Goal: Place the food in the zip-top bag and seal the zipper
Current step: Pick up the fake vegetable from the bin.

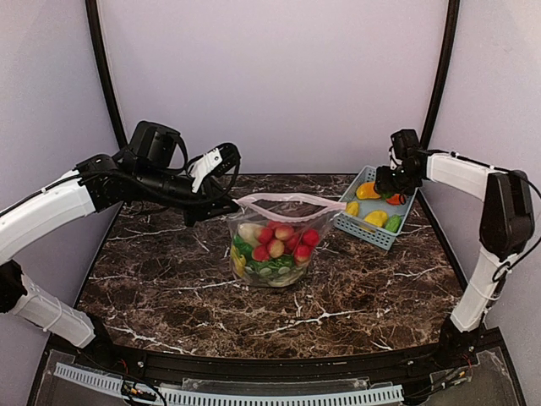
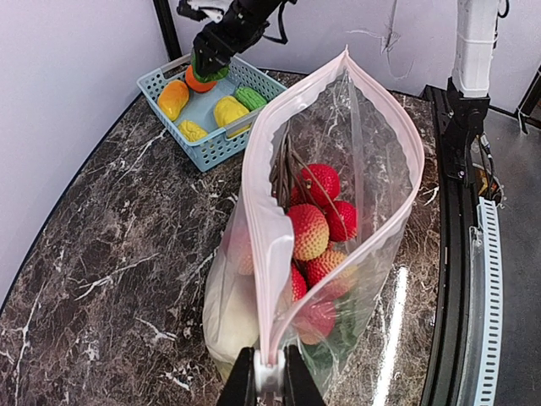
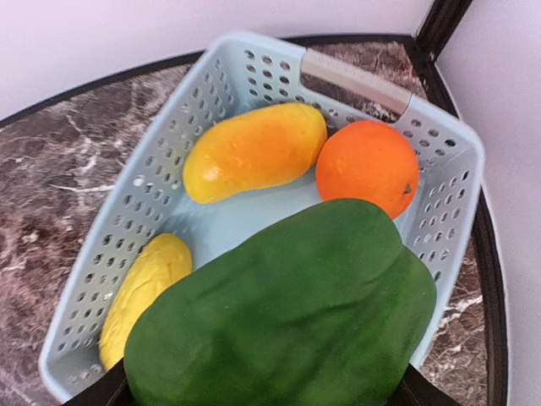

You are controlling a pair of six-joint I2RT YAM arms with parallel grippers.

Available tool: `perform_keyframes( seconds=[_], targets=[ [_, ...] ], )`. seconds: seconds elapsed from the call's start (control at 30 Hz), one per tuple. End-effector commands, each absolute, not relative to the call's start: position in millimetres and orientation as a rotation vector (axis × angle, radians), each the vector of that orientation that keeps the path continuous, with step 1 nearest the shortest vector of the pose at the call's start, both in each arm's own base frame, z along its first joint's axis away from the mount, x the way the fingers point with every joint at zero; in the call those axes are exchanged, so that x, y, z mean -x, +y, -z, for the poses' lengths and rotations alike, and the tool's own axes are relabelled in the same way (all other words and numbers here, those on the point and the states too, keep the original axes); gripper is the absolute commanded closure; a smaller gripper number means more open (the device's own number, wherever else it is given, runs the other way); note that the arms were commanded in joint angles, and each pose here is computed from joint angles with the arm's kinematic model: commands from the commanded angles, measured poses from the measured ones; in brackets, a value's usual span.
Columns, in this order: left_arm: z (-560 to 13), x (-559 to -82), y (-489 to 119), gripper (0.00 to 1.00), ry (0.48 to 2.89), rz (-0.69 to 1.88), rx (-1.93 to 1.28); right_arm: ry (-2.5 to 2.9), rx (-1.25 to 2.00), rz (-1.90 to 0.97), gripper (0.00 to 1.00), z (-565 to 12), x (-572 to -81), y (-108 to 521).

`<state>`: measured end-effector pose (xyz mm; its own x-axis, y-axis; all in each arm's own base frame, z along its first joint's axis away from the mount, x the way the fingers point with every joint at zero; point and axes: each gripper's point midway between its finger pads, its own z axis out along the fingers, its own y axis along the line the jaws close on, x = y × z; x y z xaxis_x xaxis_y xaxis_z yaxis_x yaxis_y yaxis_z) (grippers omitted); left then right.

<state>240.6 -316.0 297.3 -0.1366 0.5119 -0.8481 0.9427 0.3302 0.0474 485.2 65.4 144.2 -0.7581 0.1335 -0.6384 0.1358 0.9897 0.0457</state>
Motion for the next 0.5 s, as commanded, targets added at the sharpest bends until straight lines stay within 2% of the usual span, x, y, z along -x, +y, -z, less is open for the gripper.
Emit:
perform_keyframes(
  seconds=[0.0, 0.47],
  targets=[
    [-302, -233, -315, 0.99, 1.756, 0.695, -1.29, 2.309, 0.011, -0.122, 0.47, -204, -462, 85],
    [-315, -230, -312, 0.99, 1.713, 0.705, -1.263, 1.746, 0.766, -0.763, 0.46, -368, -311, 233]
  ],
)
